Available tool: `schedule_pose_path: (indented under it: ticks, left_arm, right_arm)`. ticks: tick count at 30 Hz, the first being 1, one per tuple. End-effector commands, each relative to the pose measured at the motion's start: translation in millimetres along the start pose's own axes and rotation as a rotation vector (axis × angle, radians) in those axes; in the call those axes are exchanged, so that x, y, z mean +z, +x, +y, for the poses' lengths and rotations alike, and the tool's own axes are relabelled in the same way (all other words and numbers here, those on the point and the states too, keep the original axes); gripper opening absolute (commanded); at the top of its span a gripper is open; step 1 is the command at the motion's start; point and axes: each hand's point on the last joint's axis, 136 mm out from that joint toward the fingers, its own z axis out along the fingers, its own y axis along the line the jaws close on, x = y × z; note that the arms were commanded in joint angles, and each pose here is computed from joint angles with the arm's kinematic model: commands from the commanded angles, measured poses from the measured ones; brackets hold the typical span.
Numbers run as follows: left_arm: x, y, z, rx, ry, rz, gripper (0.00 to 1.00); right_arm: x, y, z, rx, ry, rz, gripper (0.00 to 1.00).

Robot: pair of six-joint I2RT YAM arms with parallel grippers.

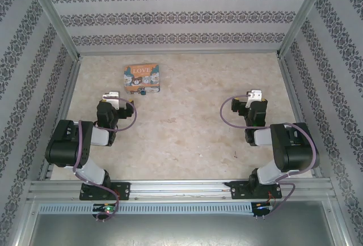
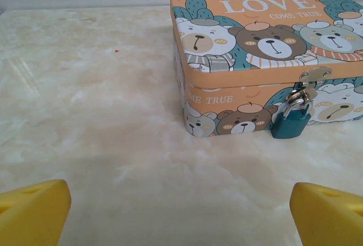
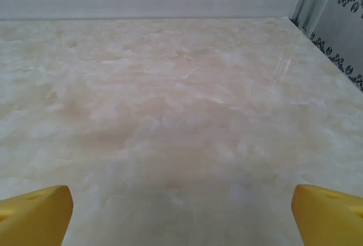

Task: Unlock the padlock with the key

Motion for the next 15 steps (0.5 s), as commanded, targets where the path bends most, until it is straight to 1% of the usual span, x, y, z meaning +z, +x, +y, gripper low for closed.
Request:
schedule_pose_path:
  ticks: [1,15]
  left_arm:
    - [1.6,-8.0,3.1,0.010,-0.008,-0.013,0.99]
    - [1.6,-7.9,3.1,0.010,-0.008,-0.012,0.99]
  right_arm:
    - [-2.2,-5.5,-0.2,0.021,0.008,-0.024,0.98]
    - [-2.3,-6.5,-0.2,0.019,0.009,-0.027,0.99]
